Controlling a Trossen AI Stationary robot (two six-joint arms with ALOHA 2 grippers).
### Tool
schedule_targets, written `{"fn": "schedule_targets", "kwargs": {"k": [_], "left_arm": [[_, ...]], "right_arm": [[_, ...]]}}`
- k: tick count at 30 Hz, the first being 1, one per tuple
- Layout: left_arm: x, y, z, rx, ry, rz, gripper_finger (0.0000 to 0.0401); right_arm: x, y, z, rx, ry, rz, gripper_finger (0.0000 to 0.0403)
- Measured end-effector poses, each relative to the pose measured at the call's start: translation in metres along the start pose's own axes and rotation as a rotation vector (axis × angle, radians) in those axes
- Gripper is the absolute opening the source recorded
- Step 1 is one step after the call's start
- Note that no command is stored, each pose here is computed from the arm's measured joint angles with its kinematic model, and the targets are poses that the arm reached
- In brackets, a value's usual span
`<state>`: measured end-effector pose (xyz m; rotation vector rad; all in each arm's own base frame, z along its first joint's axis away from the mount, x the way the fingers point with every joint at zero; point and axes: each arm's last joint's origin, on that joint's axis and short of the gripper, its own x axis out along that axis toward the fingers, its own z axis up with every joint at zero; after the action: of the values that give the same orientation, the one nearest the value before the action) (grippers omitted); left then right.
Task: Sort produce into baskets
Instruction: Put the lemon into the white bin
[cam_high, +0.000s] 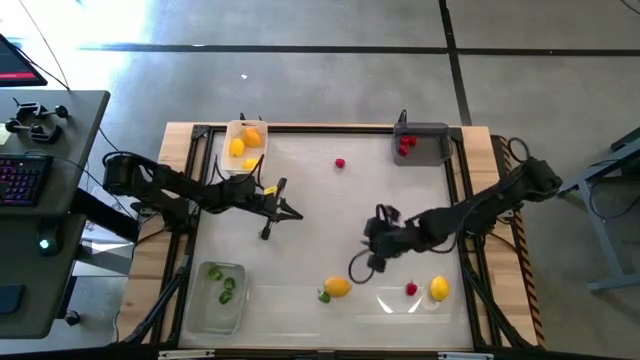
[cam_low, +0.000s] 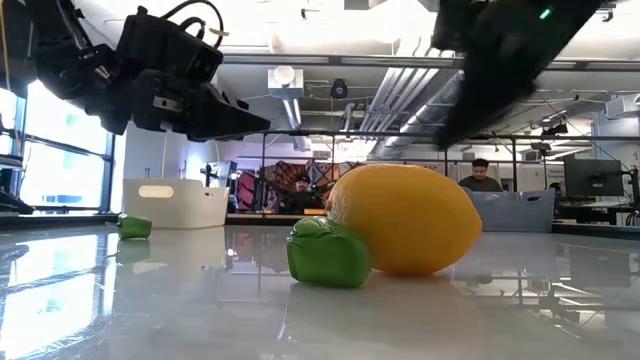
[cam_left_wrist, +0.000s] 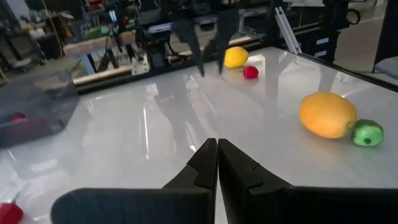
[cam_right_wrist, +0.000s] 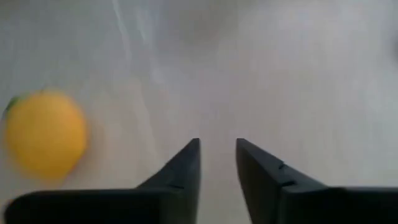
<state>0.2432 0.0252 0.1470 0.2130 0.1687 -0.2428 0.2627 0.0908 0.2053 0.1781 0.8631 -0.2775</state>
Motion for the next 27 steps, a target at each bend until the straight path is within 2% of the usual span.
{"fn": "schedule_targets", "kwargs": {"k": [5, 12, 19, 23, 27], "left_arm": [[0.000, 0.001, 0.003, 0.036, -0.028, 0.008, 0.0000], [0.000, 0.001, 0.003, 0.040, -0.032, 0.009, 0.0000], [0.000, 0.001, 0.003, 0.084, -0.032, 0.010, 0.0000], [0.000, 0.001, 0.003, 0.100, -0.033, 0.011, 0.0000], [0.000, 0.001, 0.004, 0.103, -0.037, 0.012, 0.0000]], "right_arm": [[-0.035, 0.013, -0.002, 0.376, 0.308, -0.053, 0.0171], [-0.069, 0.031, -0.023, 0.690, 0.551, -0.170, 0.0245], [-0.089, 0.044, -0.053, 0.987, 0.665, -0.375, 0.0262], [-0.094, 0.052, -0.069, 1.088, 0.763, -0.512, 0.0262], [-0.095, 0.057, -0.078, 1.170, 0.744, -0.607, 0.0262]]}}
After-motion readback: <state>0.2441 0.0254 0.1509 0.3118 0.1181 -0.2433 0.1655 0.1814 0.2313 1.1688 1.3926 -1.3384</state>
